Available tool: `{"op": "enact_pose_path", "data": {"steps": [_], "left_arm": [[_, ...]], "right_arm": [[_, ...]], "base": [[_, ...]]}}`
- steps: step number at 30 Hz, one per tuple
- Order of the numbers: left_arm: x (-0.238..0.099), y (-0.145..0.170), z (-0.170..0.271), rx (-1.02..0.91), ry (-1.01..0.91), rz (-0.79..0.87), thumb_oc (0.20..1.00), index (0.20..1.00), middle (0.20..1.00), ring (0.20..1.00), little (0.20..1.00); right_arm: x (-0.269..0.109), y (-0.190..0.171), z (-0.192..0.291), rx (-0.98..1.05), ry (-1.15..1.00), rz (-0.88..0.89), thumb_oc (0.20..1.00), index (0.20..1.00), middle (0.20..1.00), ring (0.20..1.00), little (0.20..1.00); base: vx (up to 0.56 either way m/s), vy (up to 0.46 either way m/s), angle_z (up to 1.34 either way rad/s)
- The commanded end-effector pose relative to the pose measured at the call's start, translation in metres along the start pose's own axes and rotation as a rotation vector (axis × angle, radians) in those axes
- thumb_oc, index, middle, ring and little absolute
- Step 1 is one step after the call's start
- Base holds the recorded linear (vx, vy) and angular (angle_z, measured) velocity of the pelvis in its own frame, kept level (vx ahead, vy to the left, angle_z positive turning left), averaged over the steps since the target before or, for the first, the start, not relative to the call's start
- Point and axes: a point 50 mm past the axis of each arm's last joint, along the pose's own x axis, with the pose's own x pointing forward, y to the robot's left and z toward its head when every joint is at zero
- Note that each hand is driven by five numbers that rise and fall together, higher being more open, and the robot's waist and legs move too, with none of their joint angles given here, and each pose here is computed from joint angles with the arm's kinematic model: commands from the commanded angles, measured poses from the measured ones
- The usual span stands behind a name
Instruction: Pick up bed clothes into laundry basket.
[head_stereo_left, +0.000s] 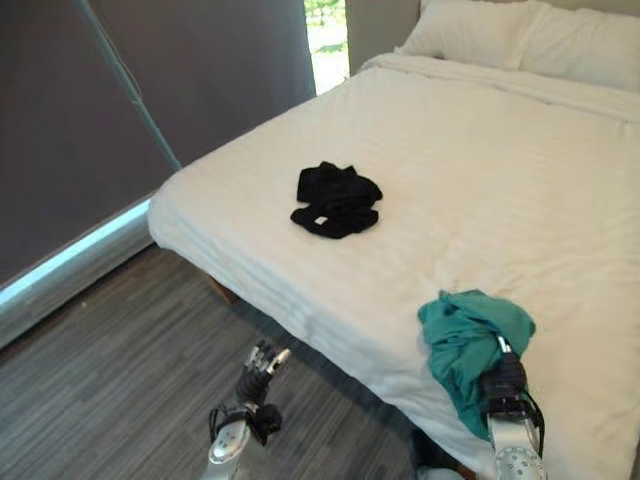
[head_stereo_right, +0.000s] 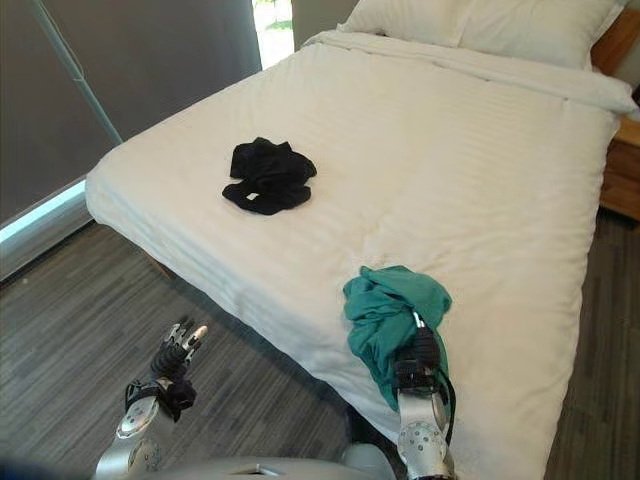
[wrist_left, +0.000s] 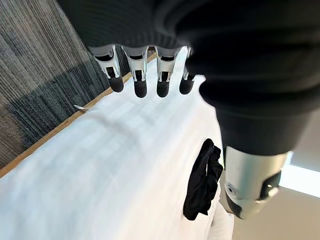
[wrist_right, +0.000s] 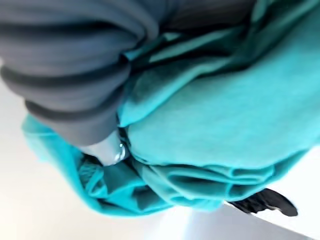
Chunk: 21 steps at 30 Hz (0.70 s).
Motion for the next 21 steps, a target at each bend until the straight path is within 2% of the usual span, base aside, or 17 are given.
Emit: {"op": "enact_pose_path", "data": {"steps": [1,6,13,15,21], "left_arm": [[0.019,0.004,0.043,0.016,-0.171,0.002,1.0,1.0,1.0,1.0,1.0],[0.026,0.01,0.058,0.038,-0.22,0.042,1.0,1.0,1.0,1.0,1.0],[0.031,0.016,0.08,-0.065,-0.328,0.12,1.0,1.0,1.0,1.0,1.0],[0.031,0.017,0.082,-0.076,-0.34,0.132,1.0,1.0,1.0,1.0,1.0],[0.021,0.031,0.088,-0.149,-0.406,0.23,1.0,1.0,1.0,1.0,1.0]], "right_arm": [[0.018,0.046,0.055,0.012,-0.287,0.211,0.2,0.2,0.2,0.2,0.2],[0.021,0.053,0.072,-0.018,-0.364,0.21,0.2,0.2,0.2,0.2,0.2],[0.012,0.018,0.08,-0.065,-0.37,0.08,0.2,0.2,0.2,0.2,0.2],[0.013,0.02,0.082,-0.055,-0.379,0.085,0.2,0.2,0.2,0.2,0.2],[0.016,0.029,0.086,-0.046,-0.401,0.108,0.2,0.2,0.2,0.2,0.2]], "base": [[0.0,0.0,0.0],[-0.02,-0.043,0.0],[0.0,-0.175,-0.01],[-0.01,-0.111,-0.03],[0.16,0.09,-0.81]]}}
